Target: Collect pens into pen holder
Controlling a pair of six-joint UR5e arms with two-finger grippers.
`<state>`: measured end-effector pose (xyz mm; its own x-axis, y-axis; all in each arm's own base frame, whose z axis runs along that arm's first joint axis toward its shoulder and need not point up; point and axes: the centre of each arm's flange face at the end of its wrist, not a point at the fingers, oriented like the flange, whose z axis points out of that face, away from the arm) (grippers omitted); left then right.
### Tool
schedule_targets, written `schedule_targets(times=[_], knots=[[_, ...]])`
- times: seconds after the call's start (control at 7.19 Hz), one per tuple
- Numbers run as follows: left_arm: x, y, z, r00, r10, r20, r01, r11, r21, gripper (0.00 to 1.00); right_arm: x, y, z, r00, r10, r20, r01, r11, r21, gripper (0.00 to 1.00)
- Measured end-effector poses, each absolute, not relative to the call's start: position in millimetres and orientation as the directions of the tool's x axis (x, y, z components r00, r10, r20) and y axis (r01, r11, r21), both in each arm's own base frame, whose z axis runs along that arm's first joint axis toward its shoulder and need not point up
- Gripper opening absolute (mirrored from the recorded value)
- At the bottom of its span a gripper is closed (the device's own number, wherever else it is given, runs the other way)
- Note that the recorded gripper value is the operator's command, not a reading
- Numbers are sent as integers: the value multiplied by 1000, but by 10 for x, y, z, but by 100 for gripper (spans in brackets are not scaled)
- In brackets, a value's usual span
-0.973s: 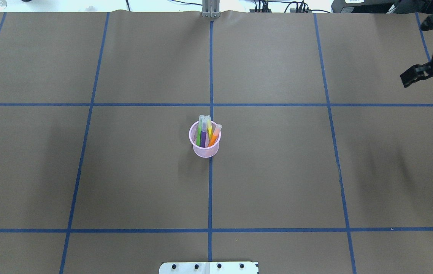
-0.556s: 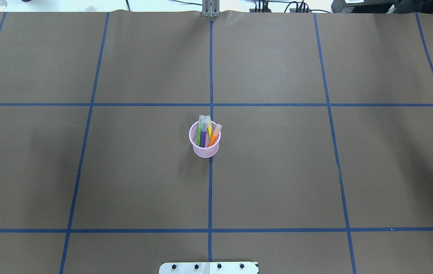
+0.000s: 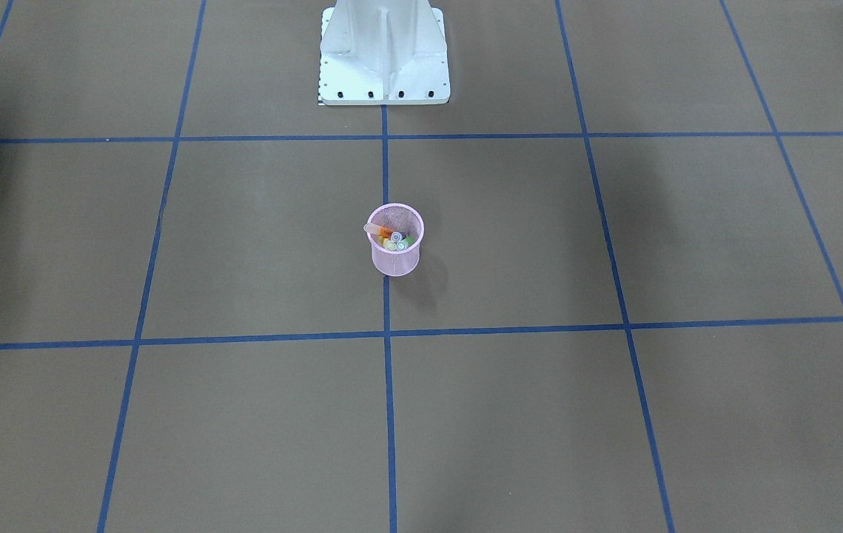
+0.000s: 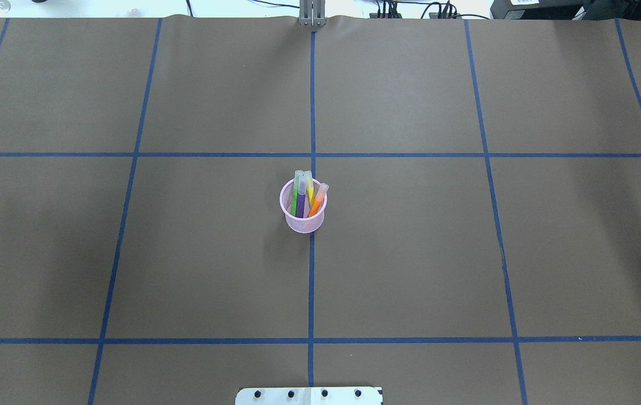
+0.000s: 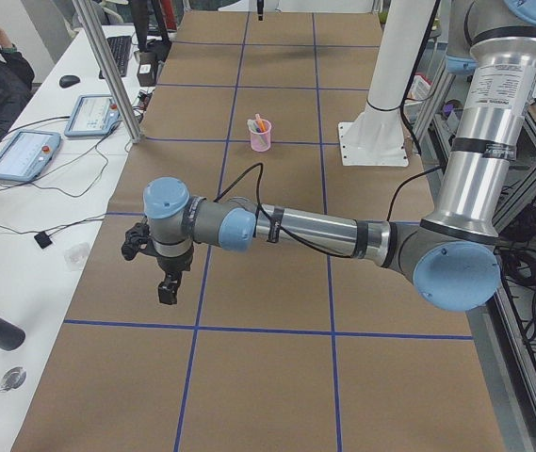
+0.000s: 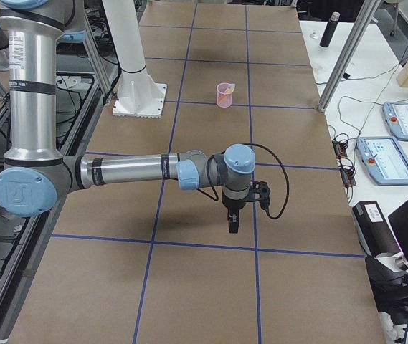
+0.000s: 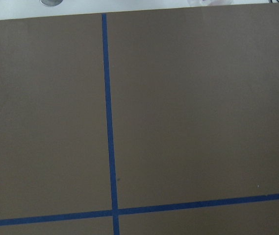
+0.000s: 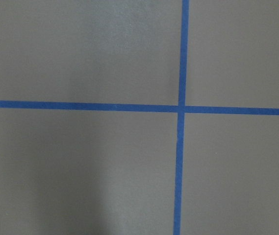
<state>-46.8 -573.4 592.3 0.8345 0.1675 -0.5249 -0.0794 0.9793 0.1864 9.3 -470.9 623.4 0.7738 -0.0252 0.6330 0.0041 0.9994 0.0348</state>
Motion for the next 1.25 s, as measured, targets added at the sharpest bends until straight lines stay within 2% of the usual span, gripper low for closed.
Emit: schedule_targets(times=[0.14,0.56,1.25], knots=[[-491,-5501,6093,840,171,-515,-102,982,159,100,228,-4540,6396,758,-25,652,13,1000,24,100],[-362,-4946,6280,716,140,-684,-94,990,104,100,421,-4060,6826,704,-14,710,38,999,-18,100],[-420,-4893,6202,705,77,-705,-44,997,65,100,629,-3990,6400,702,54,710,-5,997,-71,100]])
